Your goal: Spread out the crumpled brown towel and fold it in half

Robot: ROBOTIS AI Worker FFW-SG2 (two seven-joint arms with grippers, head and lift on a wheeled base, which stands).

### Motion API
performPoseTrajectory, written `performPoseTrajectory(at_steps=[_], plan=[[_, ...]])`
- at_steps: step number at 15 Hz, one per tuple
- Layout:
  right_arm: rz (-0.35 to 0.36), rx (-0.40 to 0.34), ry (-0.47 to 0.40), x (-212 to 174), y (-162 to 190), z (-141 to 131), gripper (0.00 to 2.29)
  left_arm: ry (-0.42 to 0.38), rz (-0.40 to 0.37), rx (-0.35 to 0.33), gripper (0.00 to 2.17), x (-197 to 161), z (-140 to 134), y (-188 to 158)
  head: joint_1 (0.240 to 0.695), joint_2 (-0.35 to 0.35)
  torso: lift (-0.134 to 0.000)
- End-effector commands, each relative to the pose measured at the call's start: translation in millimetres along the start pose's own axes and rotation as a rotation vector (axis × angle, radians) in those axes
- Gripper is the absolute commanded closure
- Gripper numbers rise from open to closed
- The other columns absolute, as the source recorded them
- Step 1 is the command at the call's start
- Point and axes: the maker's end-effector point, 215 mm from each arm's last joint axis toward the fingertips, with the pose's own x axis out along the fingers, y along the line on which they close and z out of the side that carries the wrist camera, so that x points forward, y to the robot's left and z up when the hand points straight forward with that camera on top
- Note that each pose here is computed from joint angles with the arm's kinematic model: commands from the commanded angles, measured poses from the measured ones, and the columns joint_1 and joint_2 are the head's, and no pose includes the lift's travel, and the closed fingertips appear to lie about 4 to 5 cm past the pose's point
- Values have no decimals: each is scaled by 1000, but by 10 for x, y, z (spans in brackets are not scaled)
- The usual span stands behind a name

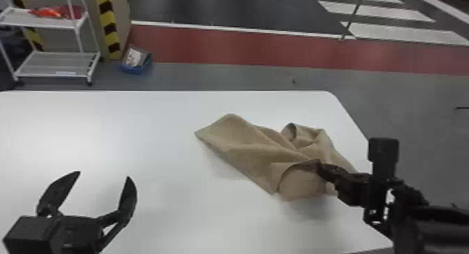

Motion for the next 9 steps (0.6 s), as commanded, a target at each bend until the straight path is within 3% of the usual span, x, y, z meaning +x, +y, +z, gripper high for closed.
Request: performPoseTrajectory(at_steps=[1,2,5,9], plan=[[-37,-2,-22,-52,-196,20,350,10,4,3,70,-31,-44,14,695,-192,-125],[-56,3,-33,-83,-314,51,63,11,8,3,70,-48,-52,28,695,-206,-125],[-91,21,-56,-169,-553,130,53,9,8,2,70,-49,-58,36,695,-233,-125],[-66,-29,-213,-469,-394,618,70,6,1,-1,70,-33,-43,0,695,-263,-125]])
